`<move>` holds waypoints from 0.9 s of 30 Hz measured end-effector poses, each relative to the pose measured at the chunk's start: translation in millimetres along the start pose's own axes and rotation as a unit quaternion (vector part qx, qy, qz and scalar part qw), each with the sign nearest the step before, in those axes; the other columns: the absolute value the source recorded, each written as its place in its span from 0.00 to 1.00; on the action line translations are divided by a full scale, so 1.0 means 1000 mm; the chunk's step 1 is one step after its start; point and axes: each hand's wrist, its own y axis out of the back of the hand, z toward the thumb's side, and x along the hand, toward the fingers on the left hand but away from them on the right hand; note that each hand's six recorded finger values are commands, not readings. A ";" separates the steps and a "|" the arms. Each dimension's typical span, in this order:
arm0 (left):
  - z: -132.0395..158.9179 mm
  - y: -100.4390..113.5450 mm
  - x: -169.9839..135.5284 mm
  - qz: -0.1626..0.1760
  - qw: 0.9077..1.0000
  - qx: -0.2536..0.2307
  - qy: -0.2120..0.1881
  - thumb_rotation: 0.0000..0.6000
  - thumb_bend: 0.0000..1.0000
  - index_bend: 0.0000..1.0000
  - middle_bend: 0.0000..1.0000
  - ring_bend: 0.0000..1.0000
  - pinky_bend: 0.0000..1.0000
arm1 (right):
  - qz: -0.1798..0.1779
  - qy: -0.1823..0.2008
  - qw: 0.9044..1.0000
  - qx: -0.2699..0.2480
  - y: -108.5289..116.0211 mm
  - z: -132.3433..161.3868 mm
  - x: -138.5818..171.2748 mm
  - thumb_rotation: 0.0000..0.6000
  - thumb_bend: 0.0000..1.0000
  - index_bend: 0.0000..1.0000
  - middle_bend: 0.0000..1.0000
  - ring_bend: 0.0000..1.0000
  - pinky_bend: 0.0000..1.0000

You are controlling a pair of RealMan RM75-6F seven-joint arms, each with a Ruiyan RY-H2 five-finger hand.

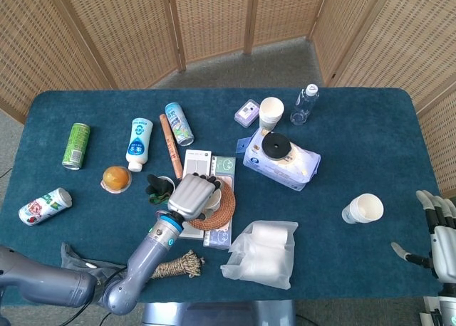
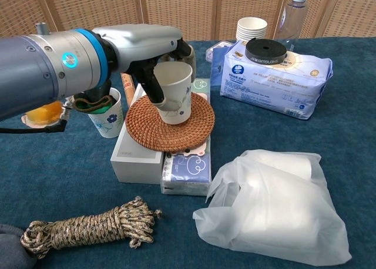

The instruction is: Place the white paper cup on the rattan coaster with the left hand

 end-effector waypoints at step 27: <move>0.002 -0.002 0.000 0.001 1.000 0.027 0.013 1.00 0.30 0.36 0.41 0.42 0.44 | 0.002 -0.001 1.000 -0.004 0.001 0.004 -0.012 1.00 0.06 0.00 0.00 0.00 0.00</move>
